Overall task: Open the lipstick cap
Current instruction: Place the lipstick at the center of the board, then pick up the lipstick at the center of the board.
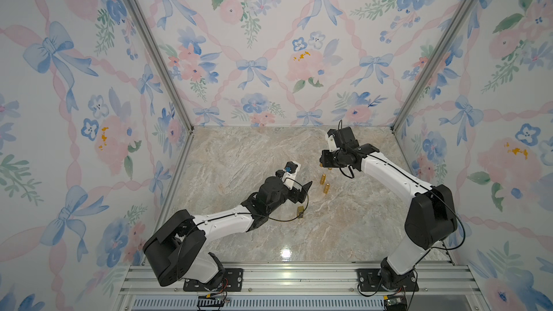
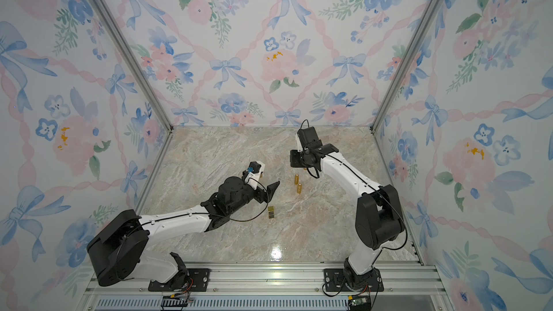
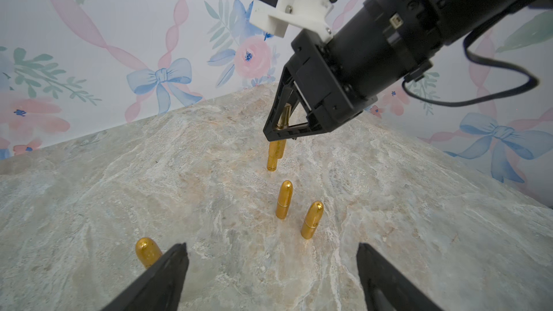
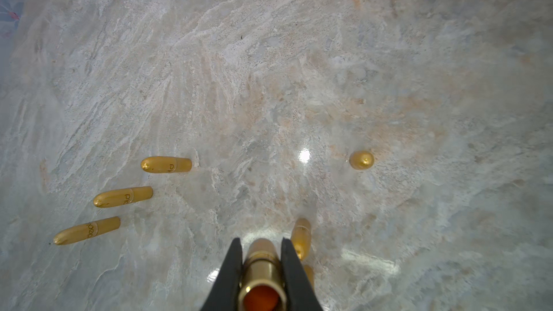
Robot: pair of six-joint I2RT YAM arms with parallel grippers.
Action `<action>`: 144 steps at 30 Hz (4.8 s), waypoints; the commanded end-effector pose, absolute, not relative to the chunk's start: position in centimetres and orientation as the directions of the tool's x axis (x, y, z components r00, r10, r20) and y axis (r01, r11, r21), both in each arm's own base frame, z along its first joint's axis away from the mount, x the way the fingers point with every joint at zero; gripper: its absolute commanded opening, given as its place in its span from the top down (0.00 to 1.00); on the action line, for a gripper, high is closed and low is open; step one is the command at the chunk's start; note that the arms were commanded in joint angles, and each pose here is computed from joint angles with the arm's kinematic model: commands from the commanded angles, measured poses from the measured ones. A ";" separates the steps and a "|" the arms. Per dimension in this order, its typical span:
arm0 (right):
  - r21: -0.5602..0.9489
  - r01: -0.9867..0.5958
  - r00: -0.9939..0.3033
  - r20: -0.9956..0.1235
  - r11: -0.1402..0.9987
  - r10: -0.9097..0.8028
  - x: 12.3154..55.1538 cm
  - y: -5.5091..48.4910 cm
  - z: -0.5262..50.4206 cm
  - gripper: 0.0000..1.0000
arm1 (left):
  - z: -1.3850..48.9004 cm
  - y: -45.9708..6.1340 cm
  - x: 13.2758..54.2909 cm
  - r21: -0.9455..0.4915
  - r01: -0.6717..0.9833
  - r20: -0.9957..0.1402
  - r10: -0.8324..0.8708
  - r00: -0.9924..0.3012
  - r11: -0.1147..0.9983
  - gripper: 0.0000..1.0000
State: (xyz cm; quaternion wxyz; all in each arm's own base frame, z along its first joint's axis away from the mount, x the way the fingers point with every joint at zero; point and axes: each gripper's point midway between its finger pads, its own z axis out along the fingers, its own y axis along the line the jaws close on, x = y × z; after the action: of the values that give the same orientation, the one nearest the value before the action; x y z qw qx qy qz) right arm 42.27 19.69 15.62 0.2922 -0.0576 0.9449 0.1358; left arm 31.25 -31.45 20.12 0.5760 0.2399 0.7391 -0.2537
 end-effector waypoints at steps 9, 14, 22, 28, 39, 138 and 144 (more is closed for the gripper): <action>0.068 -0.160 -0.757 -0.648 0.985 -0.079 47.4 18.0 11.8 0.81 | 19.9 -33.4 33.2 -0.154 0.625 -0.960 0.035 -0.279 0.765 0.02; 0.056 -0.147 -0.774 -0.629 0.988 -0.080 48.0 17.7 9.2 0.81 | 19.3 -33.4 33.8 -0.156 0.605 -0.956 0.034 -0.291 0.781 0.02; 0.060 -0.128 -0.786 -0.615 0.990 -0.064 48.5 17.2 6.6 0.81 | 19.0 -33.3 33.9 -0.157 0.595 -0.954 0.035 -0.297 0.788 0.02; 0.055 -0.139 -0.794 -0.603 0.989 -0.078 48.6 17.4 5.2 0.80 | 19.0 -33.2 34.1 -0.154 0.587 -0.955 0.033 -0.296 0.795 0.02; 0.040 -0.153 -0.804 -0.586 0.987 -0.101 48.5 17.9 3.8 0.80 | 19.0 -32.7 34.1 -0.143 0.574 -0.957 0.036 -0.289 0.806 0.02; 0.068 -0.215 -0.887 -0.430 0.974 -0.166 43.4 36.4 4.4 0.62 | 17.6 -18.0 32.1 -0.128 0.276 -0.945 -0.033 -0.324 0.953 0.02; 0.065 -0.222 -0.886 -0.429 0.973 -0.173 43.4 36.5 4.1 0.70 | 17.6 -18.0 32.2 -0.132 0.275 -0.945 -0.037 -0.325 0.952 0.02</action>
State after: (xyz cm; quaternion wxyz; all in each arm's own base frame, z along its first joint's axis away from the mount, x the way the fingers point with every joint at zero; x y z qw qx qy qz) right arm 43.45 35.88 4.03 0.2106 -0.0929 0.9712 0.0609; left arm 32.03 -18.59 17.59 0.5746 0.0865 0.8019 -0.1387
